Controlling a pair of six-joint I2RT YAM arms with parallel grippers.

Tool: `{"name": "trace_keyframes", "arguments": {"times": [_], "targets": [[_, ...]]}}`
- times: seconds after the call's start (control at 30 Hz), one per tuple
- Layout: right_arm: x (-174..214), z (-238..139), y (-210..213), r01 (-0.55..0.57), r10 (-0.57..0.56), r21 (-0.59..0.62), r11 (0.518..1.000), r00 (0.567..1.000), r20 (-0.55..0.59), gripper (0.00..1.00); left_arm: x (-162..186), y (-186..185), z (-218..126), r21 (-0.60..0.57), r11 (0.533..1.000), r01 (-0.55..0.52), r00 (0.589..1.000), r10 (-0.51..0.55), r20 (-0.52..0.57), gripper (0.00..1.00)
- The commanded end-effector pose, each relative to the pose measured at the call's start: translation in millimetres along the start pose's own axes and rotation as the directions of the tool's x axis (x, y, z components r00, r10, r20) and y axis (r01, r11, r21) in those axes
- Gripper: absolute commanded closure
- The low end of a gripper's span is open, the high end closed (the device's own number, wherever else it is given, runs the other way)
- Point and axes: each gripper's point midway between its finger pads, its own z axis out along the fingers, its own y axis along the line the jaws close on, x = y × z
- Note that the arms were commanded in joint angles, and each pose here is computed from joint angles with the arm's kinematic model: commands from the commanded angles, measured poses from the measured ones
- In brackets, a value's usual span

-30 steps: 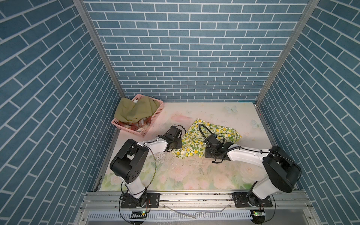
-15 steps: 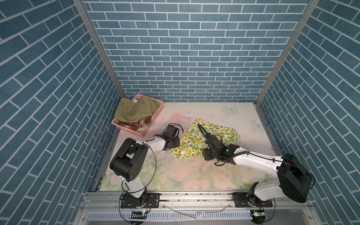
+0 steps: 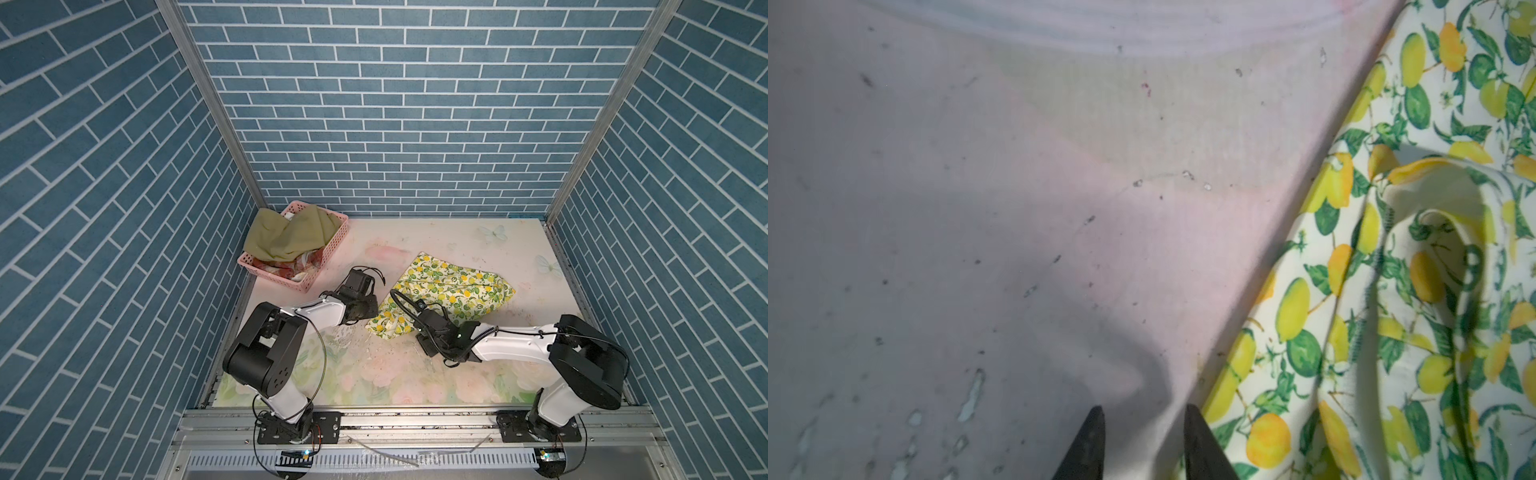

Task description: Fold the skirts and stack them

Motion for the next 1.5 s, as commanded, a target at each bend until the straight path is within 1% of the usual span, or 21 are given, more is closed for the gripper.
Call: {"name": "trace_keyframes", "arguments": {"times": [0.0, 0.07, 0.2, 0.23, 0.27, 0.3, 0.47, 0.67, 0.8, 0.83, 0.97, 1.07, 1.1, 1.17, 1.2, 1.23, 1.37, 1.47], "targets": [[-16.9, 6.1, -8.9, 0.004, -0.010, 0.091, 0.996, 0.998, 0.063, 0.39, 15.5, 15.9, -1.2, -0.037, 0.999, 0.011, 0.999, -0.013, -0.047, 0.65], [-13.7, 11.1, -10.1, -0.008, 0.002, 0.108, 0.994, 0.999, 0.051, 0.48, 15.4, 16.3, -2.5, -0.036, 0.999, 0.016, 0.999, -0.017, -0.045, 0.65], [-8.2, 20.0, -8.7, -0.010, 0.007, 0.116, 0.993, 0.999, 0.031, 0.73, 15.9, 15.6, -3.0, -0.030, 0.999, 0.019, 0.999, -0.020, -0.045, 0.63], [-6.9, 21.2, -9.0, -0.008, 0.005, 0.120, 0.993, 1.000, 0.027, 0.81, 15.9, 14.8, -3.1, -0.029, 0.999, 0.017, 0.999, -0.019, -0.045, 0.62], [-6.5, 21.5, -9.4, -0.008, 0.005, 0.121, 0.993, 1.000, 0.027, 0.93, 16.6, 15.4, -3.1, -0.029, 0.999, 0.020, 0.999, -0.021, -0.048, 0.61], [-6.8, 20.1, -10.7, -0.012, 0.008, 0.123, 0.992, 0.999, 0.031, 1.00, 17.3, 15.7, -3.7, -0.030, 0.999, 0.019, 0.999, -0.021, -0.049, 0.60], [-7.6, -1.6, -24.8, -0.070, 0.061, 0.125, 0.990, 0.995, 0.076, 1.00, 19.5, 12.8, -8.0, -0.012, 1.000, 0.028, 0.998, -0.028, -0.058, 0.56], [7.9, -33.8, -52.2, -0.138, 0.121, 0.146, 0.980, 0.985, 0.122, 1.00, 26.6, 11.8, -15.7, 0.004, 0.999, 0.033, 0.997, -0.033, -0.075, 0.54], [19.1, -46.0, -67.2, -0.184, 0.162, 0.160, 0.970, 0.976, 0.144, 1.00, 37.2, 9.5, -14.2, 0.030, 0.998, 0.046, 0.993, -0.043, -0.109, 0.54], [20.0, -48.0, -68.7, -0.194, 0.170, 0.159, 0.968, 0.974, 0.151, 1.00, 48.8, 13.6, -11.6, 0.024, 0.999, 0.046, 0.990, -0.042, -0.135, 0.54], [22.2, -53.6, -73.5, -0.224, 0.197, 0.152, 0.963, 0.965, 0.174, 1.00, 61.1, 13.3, -8.2, 0.006, 1.000, -0.004, 0.986, 0.005, -0.165, 0.53], [20.6, -58.5, -77.0, -0.231, 0.201, 0.157, 0.960, 0.962, 0.186, 1.00, 68.8, 12.3, -6.3, -0.011, 0.999, -0.042, 0.980, 0.039, -0.194, 0.58], [19.1, -61.5, -78.8, -0.236, 0.205, 0.157, 0.959, 0.959, 0.194, 1.00, 72.1, 12.2, -5.8, -0.016, 0.998, -0.053, 0.978, 0.049, -0.205, 0.61], [17.8, -67.2, -83.2, -0.246, 0.211, 0.156, 0.957, 0.955, 0.209, 1.00, 77.5, 14.4, -3.6, -0.027, 0.998, -0.063, 0.974, 0.056, -0.219, 0.83], [17.1, -71.3, -87.1, -0.254, 0.216, 0.160, 0.954, 0.951, 0.220, 1.00, 79.3, 14.8, -1.9, -0.026, 0.998, -0.058, 0.973, 0.050, -0.223, 0.98], [17.1, -74.7, -90.9, -0.259, 0.218, 0.168, 0.951, 0.949, 0.228, 1.00, 80.0, 14.1, -0.2, -0.022, 0.998, -0.054, 0.973, 0.048, -0.226, 1.00], [22.0, -93.4, -115.7, -0.306, 0.250, 0.206, 0.929, 0.933, 0.260, 1.00, 67.8, 9.6, -0.8, -0.024, 0.999, -0.039, 0.982, 0.034, -0.184, 1.00], [24.3, -110.6, -137.3, -0.357, 0.287, 0.227, 0.906, 0.913, 0.289, 1.00, 41.2, -0.3, -9.5, -0.023, 0.999, -0.035, 0.993, 0.032, -0.111, 1.00]]}}
